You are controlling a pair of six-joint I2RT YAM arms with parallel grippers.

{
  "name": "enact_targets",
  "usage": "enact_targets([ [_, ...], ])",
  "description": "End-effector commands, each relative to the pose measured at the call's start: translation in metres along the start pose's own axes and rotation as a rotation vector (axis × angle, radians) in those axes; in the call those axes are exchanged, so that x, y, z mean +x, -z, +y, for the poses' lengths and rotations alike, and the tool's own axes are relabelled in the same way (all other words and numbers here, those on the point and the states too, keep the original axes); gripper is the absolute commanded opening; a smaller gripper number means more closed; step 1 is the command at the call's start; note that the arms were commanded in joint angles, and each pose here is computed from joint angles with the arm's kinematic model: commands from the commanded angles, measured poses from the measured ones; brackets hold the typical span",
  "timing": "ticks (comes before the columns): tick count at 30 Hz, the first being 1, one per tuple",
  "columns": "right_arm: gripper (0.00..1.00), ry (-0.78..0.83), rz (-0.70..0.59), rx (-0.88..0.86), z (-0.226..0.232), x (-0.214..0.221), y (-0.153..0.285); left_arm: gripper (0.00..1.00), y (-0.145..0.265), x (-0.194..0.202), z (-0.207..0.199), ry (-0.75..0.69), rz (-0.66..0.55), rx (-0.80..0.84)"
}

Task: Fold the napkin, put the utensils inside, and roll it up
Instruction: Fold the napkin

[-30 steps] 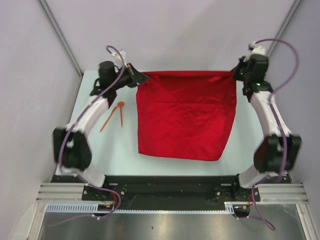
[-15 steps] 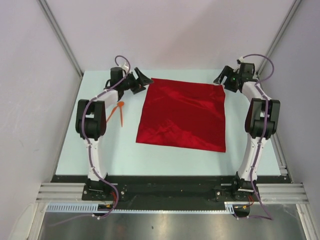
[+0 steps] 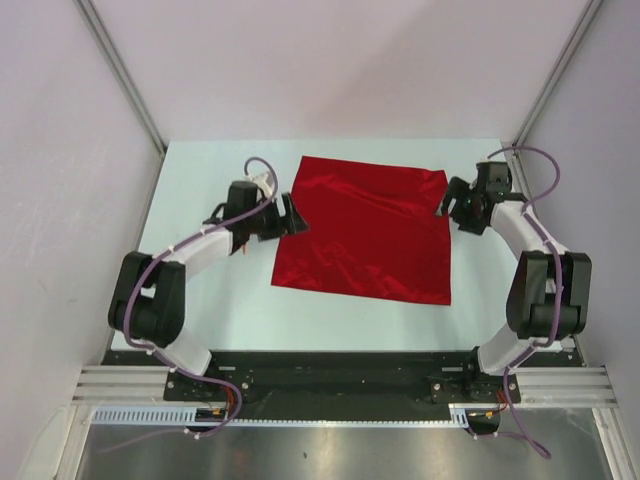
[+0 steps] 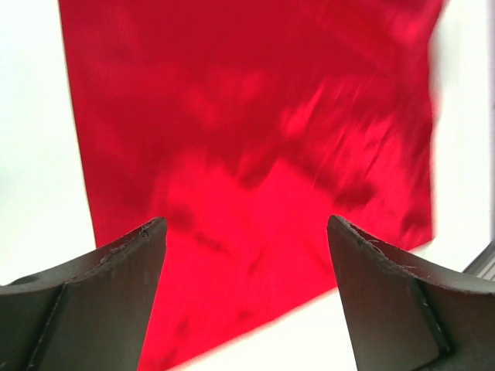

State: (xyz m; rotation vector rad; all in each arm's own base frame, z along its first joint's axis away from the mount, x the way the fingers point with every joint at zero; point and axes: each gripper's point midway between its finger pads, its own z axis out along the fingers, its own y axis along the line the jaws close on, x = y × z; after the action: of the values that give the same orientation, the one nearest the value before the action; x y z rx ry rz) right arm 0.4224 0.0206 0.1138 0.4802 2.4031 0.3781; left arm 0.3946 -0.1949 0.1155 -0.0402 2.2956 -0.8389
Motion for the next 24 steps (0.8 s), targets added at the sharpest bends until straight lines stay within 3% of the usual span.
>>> enact_targets([
  [1, 0.83, -0.007, 0.107, 0.170, -0.021, 0.061, 0.032, 0.88, 0.020, 0.040, 0.012, -0.051, 0.007, -0.086],
  [10, 0.81, -0.075, 0.274, 0.345, -0.056, 0.156, 0.061, 0.88, 0.043, 0.067, 0.015, -0.081, -0.015, -0.112],
  [24, 0.56, -0.143, 0.342, 0.411, -0.078, 0.197, 0.069, 0.88, 0.054, 0.067, 0.019, -0.082, -0.042, -0.129],
])
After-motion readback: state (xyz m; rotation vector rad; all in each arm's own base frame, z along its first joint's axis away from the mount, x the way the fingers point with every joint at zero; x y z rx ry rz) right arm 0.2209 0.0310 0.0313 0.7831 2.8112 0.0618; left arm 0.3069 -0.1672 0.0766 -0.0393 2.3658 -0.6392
